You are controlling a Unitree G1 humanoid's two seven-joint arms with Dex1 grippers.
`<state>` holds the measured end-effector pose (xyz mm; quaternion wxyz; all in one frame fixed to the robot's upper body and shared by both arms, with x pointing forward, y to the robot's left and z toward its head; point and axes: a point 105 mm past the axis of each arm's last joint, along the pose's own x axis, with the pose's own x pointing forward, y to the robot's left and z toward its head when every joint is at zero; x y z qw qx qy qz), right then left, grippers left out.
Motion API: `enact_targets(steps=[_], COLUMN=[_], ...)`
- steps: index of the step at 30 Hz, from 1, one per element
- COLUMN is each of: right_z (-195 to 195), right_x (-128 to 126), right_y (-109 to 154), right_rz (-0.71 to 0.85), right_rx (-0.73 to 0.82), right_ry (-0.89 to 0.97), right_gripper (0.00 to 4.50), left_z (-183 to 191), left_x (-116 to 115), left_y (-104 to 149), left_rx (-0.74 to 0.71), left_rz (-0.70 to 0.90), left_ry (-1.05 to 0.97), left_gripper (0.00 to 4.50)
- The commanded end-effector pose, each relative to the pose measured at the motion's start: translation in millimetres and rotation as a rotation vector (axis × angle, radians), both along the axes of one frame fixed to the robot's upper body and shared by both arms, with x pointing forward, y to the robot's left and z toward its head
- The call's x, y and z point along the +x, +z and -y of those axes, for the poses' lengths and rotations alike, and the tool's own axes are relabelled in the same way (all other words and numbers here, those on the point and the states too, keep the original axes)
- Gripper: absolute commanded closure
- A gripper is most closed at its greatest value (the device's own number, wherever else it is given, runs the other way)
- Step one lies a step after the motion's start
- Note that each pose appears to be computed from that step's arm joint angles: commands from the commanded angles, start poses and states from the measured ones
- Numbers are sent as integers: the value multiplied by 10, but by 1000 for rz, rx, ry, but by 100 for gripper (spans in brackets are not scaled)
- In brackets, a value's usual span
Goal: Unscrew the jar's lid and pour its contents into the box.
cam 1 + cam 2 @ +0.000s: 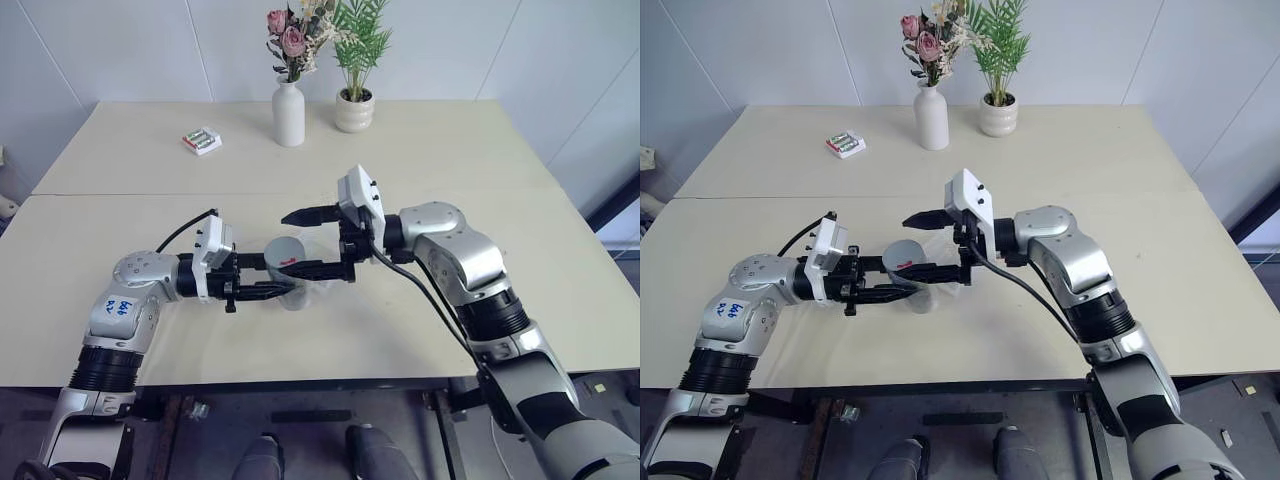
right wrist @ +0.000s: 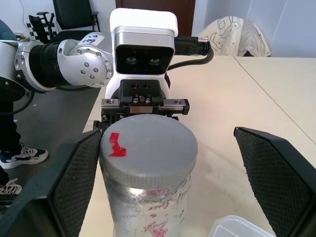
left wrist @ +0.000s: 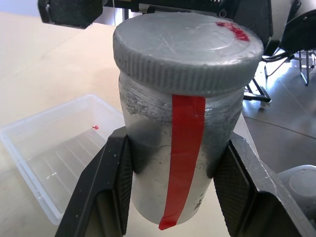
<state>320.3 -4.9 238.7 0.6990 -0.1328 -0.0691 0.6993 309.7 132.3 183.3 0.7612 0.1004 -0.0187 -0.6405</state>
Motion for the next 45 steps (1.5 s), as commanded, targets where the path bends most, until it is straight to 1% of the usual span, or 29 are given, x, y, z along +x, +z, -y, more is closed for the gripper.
enact_targets(steps=[1, 6, 12, 18, 20, 22, 27, 32, 39, 45], right_z=[350, 534, 670, 453, 301, 169, -14, -170, -251, -209], right_x=[214, 240, 177, -88, -185, -218, -172, -205, -125, -75], right_y=[136, 133, 168, 279, 280, 267, 174, 89, 40, 44], right_rz=[39, 34, 3, -58, -65, -62, -44, -57, -63, -67], right_rx=[42, 33, 42, 100, 108, 111, 80, 53, 42, 39], right_ry=[-148, -177, -152, -1, 45, 57, 31, 38, 4, -15], right_gripper=[3, 3, 3, 3, 3, 3, 3, 3, 3, 3], left_z=[39, 29, 14, 19, 21, 23, 41, 43, 65, 69], left_x=[-71, -68, -67, -68, -67, -65, -68, -65, -73, -74], left_y=[91, 92, 89, 88, 90, 91, 93, 96, 88, 85], left_rx=[-8, -10, -8, -7, -7, -7, -9, -9, -12, -14], left_rz=[42, 44, 42, 42, 43, 43, 43, 42, 38, 38], left_ry=[-57, -52, -51, -53, -54, -54, -59, -61, -67, -67], left_gripper=[258, 258, 258, 258, 258, 258, 258, 258, 258, 258])
